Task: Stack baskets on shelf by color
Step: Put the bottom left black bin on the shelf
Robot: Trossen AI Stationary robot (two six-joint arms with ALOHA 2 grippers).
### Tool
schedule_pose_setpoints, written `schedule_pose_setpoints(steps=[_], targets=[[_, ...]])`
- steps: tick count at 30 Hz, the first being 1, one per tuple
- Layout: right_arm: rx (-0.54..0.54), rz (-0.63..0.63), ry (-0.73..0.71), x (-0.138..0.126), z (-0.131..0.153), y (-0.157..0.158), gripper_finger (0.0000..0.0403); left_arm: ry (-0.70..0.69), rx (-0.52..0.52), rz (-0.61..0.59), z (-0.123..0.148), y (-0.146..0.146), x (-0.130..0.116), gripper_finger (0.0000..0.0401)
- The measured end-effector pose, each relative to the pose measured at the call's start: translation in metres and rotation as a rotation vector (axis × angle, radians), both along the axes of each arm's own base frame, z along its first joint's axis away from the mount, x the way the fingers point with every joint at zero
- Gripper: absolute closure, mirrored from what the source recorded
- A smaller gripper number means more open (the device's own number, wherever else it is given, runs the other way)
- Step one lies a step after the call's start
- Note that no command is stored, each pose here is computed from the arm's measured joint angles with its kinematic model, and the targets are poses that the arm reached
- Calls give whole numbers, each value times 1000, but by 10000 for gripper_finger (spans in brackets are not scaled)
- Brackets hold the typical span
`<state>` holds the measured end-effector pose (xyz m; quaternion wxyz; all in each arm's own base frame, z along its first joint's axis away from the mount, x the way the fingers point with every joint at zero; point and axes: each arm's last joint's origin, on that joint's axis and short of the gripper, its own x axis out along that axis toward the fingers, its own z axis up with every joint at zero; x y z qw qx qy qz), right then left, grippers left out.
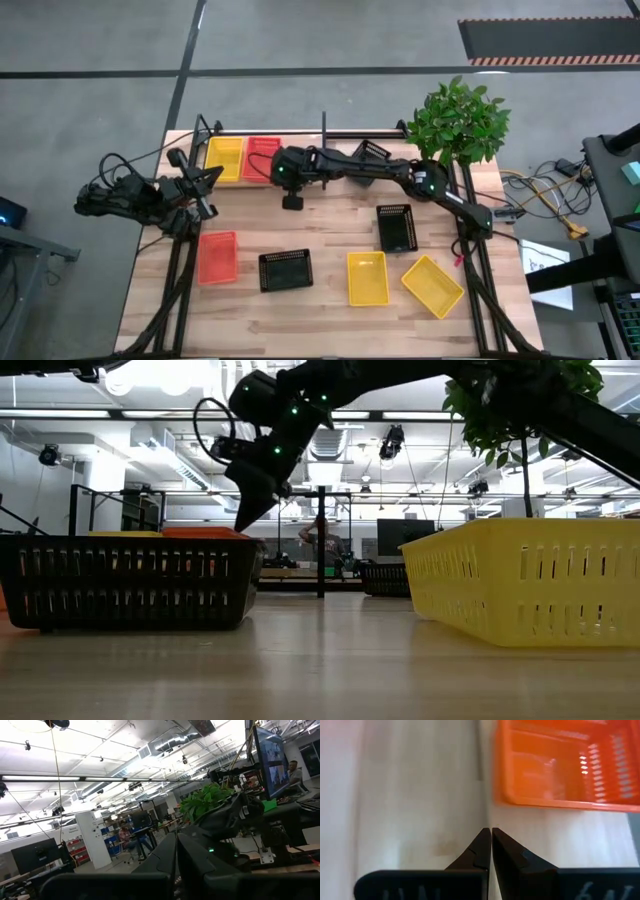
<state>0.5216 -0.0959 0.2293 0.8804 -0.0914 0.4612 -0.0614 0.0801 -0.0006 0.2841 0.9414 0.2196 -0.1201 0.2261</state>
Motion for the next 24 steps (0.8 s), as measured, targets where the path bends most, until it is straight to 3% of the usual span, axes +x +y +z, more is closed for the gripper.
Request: schedule_pose_setpoints(steps=[24], targets=[[-4,167,77,-12,25,94,394,-2,-5,-2,0,0,0,401]])
